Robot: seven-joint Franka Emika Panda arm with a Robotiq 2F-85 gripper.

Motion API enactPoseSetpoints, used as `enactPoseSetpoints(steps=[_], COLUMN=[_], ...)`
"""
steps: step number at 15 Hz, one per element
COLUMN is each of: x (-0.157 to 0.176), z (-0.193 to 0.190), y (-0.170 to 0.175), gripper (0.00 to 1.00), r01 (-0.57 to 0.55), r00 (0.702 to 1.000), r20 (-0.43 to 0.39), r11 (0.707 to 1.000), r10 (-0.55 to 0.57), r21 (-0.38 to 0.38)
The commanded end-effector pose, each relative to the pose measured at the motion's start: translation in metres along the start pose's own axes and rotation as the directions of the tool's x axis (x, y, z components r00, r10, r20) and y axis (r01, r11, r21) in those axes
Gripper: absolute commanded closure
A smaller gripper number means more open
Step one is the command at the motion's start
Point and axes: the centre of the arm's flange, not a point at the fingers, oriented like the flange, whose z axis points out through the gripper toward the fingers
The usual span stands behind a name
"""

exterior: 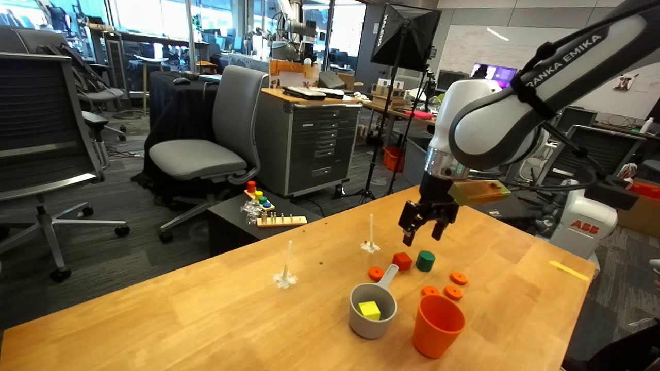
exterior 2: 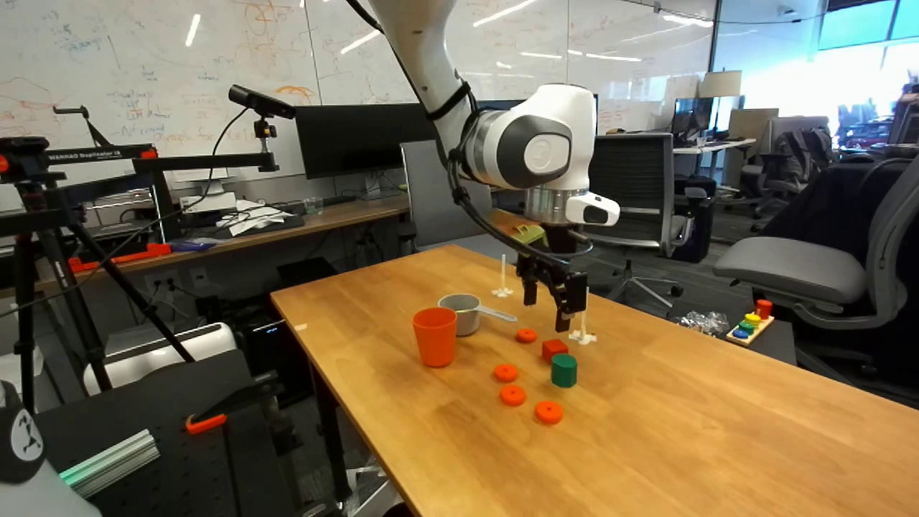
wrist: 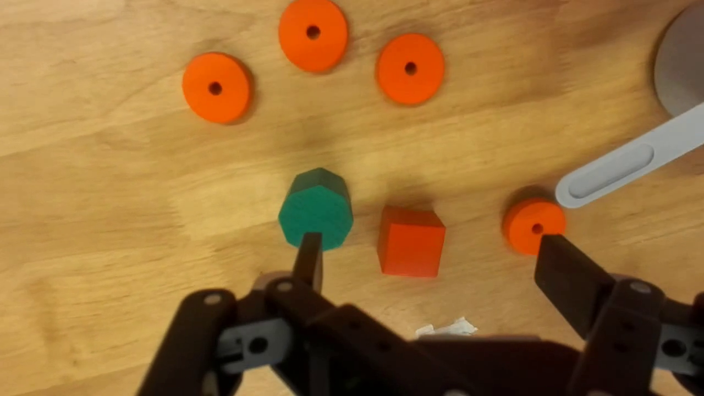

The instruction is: Put the blocks in the grey cup

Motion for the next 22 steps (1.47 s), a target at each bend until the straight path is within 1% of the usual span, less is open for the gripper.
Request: enactPoseSetpoints(steps=[1, 4, 7, 14, 19, 21, 22], x=[0.011, 0.019, 0.028, 0.042, 0.033, 0.026, 0.022], z=[0.027, 0.050, 0.065, 0.061, 0.058, 0.049, 0.039], y=[-0.006, -0.009, -0.017, -0.030, -0.034, -0.036, -0.036], gripper=[0.00, 0.00, 0.00, 0.00, 0.00, 0.00, 0.00], r01=[-0.058, -0.069, -0.062, -0.051, -0.043, -0.022, 0.003], r00=[0.998, 0.998, 0.998, 0.998, 0.999, 1.000, 1.000], r20=[-0.022, -0.009, 0.002, -0.022, -0.015, -0.012, -0.006], r11=[0.998, 0.997, 0.998, 0.998, 0.998, 0.999, 1.000], r10=[0.059, 0.069, 0.062, 0.052, 0.044, 0.022, -0.002], r21=[0.027, 0.040, 0.027, 0.034, 0.041, 0.038, 0.030])
